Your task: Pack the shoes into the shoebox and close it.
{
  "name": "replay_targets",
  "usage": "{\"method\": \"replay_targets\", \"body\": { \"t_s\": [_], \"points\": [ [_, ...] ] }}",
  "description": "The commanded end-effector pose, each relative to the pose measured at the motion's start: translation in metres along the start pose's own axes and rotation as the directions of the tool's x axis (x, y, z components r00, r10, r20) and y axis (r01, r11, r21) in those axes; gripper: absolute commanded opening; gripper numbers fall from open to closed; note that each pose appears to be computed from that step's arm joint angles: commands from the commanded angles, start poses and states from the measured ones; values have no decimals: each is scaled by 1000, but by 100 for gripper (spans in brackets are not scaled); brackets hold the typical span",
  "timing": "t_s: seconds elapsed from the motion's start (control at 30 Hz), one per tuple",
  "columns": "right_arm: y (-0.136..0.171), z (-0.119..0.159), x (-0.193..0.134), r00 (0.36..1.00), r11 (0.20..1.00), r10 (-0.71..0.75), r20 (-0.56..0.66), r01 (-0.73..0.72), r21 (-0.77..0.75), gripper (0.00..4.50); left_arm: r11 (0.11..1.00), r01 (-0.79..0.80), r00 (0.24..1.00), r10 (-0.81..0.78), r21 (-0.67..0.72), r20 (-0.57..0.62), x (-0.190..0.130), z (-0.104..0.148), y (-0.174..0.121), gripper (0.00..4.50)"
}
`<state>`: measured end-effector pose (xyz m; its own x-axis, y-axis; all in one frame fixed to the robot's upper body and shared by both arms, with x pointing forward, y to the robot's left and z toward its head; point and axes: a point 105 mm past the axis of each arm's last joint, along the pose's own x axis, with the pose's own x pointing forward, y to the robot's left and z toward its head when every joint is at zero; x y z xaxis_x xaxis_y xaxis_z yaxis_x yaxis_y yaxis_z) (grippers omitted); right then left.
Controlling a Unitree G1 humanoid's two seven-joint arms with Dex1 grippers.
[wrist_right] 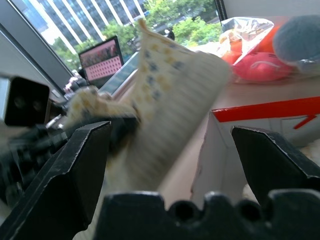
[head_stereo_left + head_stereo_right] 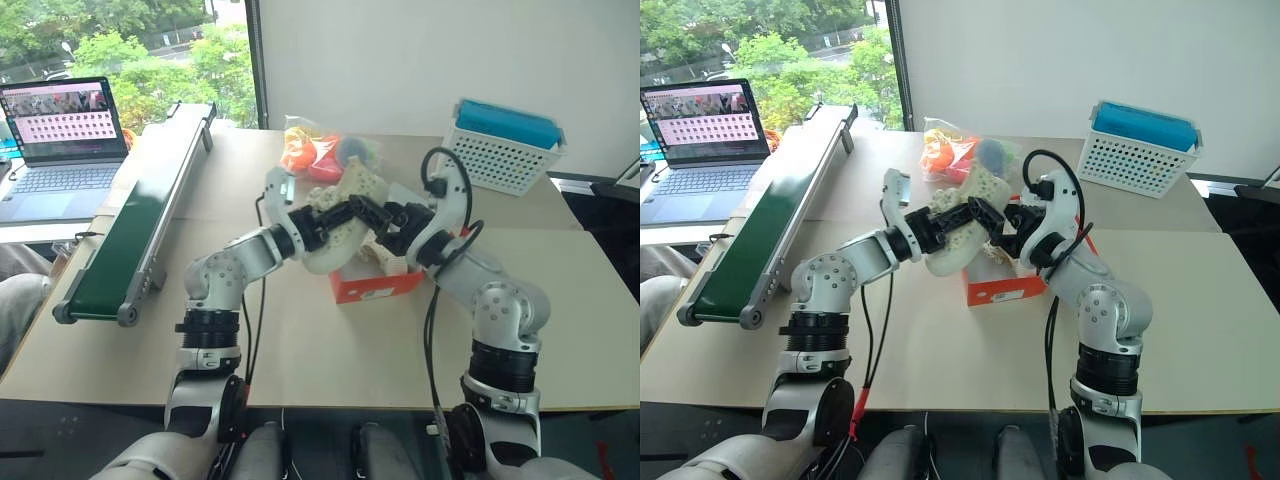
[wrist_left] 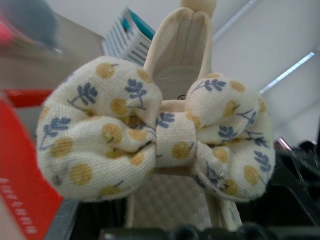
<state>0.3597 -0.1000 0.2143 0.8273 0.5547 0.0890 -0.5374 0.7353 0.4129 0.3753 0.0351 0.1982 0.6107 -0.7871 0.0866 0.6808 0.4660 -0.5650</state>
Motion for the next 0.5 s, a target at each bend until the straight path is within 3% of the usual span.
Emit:
{"method": "replay_targets", "body": {
  "t_s": [0.03, 0.2, 0.5],
  "points": [
    [-4, 13, -7, 1000, 1000, -8, 29, 7, 31, 450, 995, 78, 995, -81, 56, 53, 3, 18, -22, 279],
    [-8, 23, -10, 997, 992, -18, 70, 9, 128, 450, 993, 74, 996, -77, 89, 37, 5, 16, -20, 279],
    [0, 15, -8, 1000, 986, 7, -14, -5, 164, 450, 991, 61, 997, -66, 116, 44, 5, 18, -18, 279]
  ]
}}
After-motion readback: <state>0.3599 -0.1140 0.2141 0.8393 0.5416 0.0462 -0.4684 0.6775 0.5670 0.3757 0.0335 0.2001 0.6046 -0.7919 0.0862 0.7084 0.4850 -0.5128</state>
